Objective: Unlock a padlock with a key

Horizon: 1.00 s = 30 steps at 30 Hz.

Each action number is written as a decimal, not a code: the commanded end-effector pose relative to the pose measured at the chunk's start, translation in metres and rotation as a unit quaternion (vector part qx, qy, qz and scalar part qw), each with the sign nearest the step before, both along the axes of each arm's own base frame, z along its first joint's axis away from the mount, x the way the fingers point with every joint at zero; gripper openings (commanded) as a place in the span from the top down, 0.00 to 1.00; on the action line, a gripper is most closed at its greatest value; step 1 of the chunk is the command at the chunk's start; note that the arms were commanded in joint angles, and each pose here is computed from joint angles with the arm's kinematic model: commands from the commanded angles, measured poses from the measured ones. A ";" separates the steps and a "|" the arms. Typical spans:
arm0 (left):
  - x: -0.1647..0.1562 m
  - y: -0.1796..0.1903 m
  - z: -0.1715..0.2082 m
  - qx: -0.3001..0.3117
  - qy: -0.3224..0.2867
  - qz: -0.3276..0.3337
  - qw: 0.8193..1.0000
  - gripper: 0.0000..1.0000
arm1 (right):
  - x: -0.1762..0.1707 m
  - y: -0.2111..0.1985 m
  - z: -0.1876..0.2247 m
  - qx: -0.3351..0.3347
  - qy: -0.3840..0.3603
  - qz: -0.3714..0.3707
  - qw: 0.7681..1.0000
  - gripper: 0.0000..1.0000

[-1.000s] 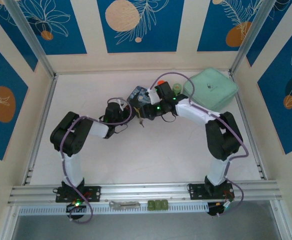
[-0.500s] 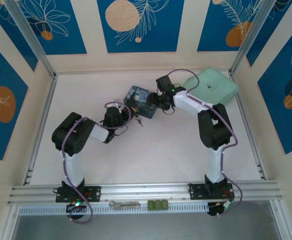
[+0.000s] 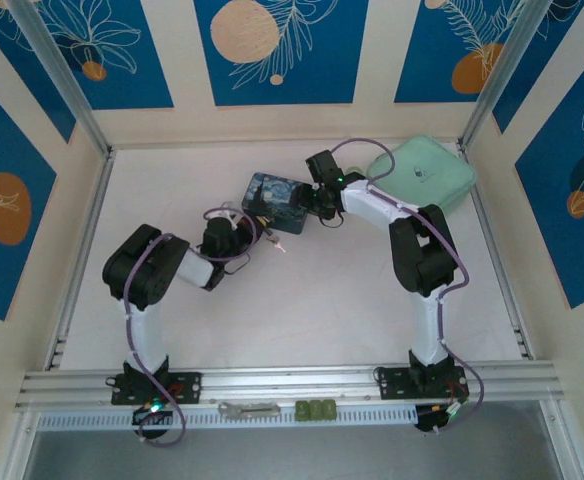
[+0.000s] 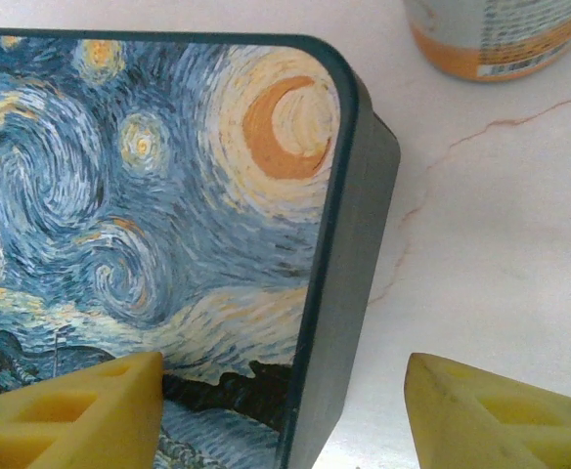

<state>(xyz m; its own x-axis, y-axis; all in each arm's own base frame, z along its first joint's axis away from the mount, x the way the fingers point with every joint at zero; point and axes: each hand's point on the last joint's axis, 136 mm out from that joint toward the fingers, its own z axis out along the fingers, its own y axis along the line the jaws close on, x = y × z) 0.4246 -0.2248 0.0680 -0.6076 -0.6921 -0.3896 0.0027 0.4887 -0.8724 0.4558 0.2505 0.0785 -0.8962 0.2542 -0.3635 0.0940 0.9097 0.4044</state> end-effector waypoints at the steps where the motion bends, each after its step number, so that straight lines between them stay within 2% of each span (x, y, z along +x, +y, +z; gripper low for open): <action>1: 0.005 0.031 0.004 0.016 -0.012 0.045 0.999 1.00 | -0.026 -0.049 -0.060 -0.085 0.083 -0.045 0.992 0.37; 6: 0.009 0.040 0.009 0.000 -0.028 0.076 0.997 1.00 | -0.026 -0.047 -0.061 -0.084 0.085 -0.045 0.992 0.38; 9: 0.012 0.048 0.020 -0.020 -0.064 0.110 0.992 1.00 | -0.025 -0.045 -0.062 -0.083 0.084 -0.043 0.992 0.38; 15: 0.010 0.061 0.038 -0.023 -0.109 0.162 0.981 1.00 | -0.025 -0.040 -0.062 -0.088 0.084 -0.038 0.992 0.39; 21: 0.012 0.065 0.041 -0.043 -0.105 0.185 0.976 1.00 | -0.025 -0.037 -0.062 -0.092 0.085 -0.032 0.992 0.39; 24: 0.006 0.081 0.032 -0.045 -0.074 0.225 0.971 1.00 | -0.025 -0.036 -0.062 -0.097 0.084 -0.030 0.991 0.39; 28: -0.002 0.086 0.036 0.022 -0.051 0.232 0.971 1.00 | -0.022 -0.032 -0.060 -0.099 0.080 -0.024 0.992 0.39; 30: -0.004 0.089 0.040 0.028 -0.054 0.238 0.969 1.00 | -0.021 -0.031 -0.058 -0.100 0.078 -0.023 0.992 0.39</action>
<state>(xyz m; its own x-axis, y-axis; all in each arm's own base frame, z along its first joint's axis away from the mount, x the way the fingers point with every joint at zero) 0.4146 -0.1752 0.0824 -0.3626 -0.8334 -0.4170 -0.1052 0.4812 -0.8703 0.4531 0.2792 0.0798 -0.9077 0.2226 -0.3558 0.0481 0.8973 0.4388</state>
